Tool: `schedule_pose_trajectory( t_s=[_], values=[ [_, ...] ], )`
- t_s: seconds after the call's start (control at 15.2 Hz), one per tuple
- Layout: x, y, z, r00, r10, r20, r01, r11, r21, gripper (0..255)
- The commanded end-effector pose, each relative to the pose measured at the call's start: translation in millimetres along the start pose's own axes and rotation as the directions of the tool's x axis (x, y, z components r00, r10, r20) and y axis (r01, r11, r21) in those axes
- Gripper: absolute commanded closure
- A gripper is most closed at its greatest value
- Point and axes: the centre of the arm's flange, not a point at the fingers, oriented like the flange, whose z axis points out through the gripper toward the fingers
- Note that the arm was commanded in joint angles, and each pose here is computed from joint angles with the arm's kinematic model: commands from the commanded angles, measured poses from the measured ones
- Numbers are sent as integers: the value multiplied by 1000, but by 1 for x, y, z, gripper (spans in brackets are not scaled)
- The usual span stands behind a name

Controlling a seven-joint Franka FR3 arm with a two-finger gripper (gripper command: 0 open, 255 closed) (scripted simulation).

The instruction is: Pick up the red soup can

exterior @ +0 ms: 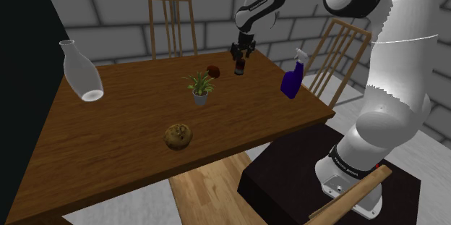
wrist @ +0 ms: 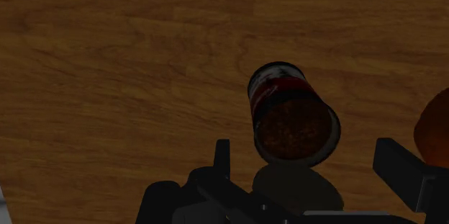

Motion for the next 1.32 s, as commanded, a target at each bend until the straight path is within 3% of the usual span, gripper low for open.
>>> schedule_pose_trajectory(
  t_s=[0.0, 0.4, 0.46, 1.06, 1.25],
  values=[
    [2, 0, 13, 1000, 1, -2, -1, 1000, 0, 0],
    [-1, 0, 37, 1000, 1, -2, -1, 1000, 0, 0],
    [-1, 0, 36, 1000, 1, -2, -1, 1000, 0, 255],
    [-1, 0, 37, 1000, 1, -2, -1, 1000, 0, 255],
    [1, 0, 21, 1000, 1, -2, -1, 1000, 0, 255]
  ],
)
